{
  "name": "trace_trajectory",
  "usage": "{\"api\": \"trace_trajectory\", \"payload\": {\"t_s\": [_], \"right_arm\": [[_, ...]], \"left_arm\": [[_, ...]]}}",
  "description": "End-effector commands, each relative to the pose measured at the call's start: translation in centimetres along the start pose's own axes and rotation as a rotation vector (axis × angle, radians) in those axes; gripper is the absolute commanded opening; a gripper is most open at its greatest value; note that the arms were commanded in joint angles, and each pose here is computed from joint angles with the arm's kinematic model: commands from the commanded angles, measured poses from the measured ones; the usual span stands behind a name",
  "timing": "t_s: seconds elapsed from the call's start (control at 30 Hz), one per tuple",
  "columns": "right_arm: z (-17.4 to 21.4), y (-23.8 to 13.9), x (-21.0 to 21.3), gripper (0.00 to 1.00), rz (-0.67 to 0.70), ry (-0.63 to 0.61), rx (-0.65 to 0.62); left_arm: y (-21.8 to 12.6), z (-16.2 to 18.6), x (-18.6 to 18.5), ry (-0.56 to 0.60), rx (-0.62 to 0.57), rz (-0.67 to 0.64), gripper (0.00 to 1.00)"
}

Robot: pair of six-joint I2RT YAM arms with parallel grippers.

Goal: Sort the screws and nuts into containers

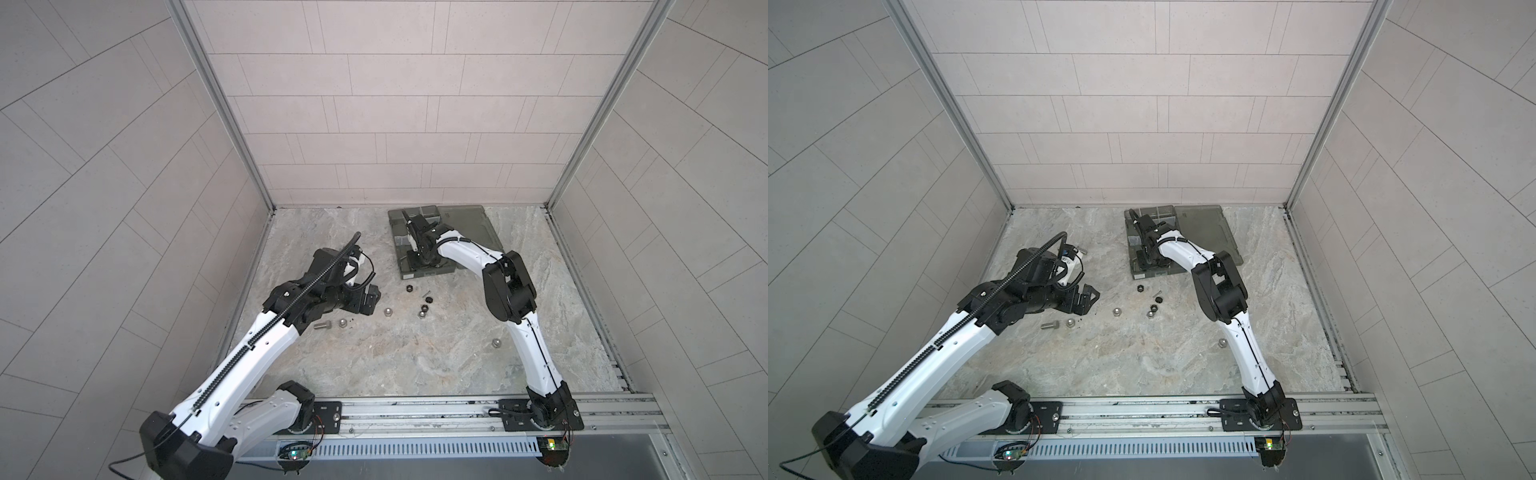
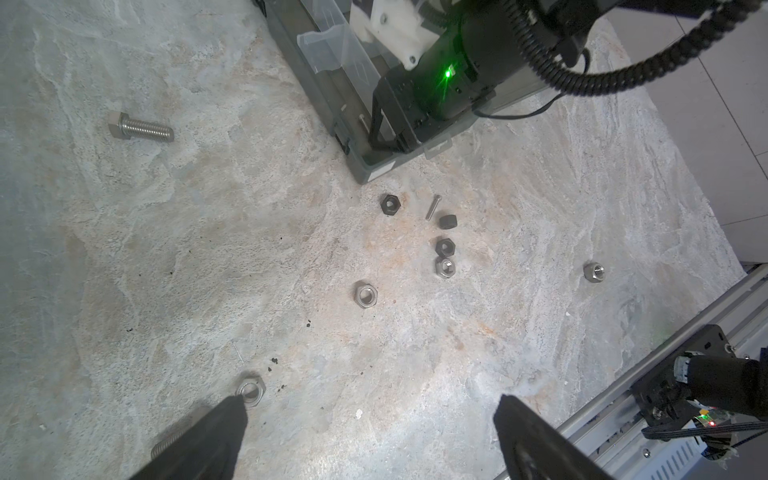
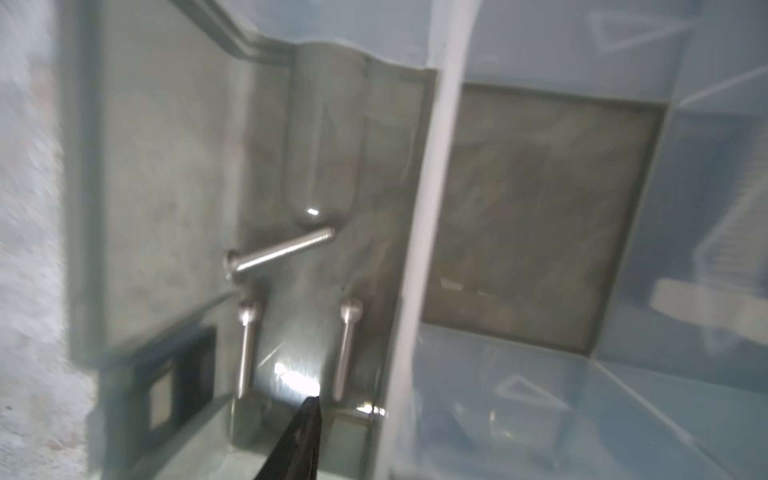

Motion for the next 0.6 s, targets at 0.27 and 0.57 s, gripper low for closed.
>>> {"api": "trace_trajectory", "payload": {"t_s": [0.27,0.57], "right_arm": [[0.7,-2.7,5.4,0.41,0.018,0.025,-0.030],[-1.6,-2.1,7.2,0.42,0.022,0.027,-0.072]], "left_arm": [[-1.9,1.9,0.6,0.008,-0.031,0.014,1.00],[-3.4,2.9,1.2,0.022,-0.076,-0.010,1.00]]}}
Point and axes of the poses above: each gripper's point midway between its finger pads, its own y axis out along the fingers, its own x axis along the line the jaws close on, z = x × y, the point moved 8 cm from there along -y, back along the fingers, and after that the axes turned 13 degrees about -y, right-handed, at the moved point
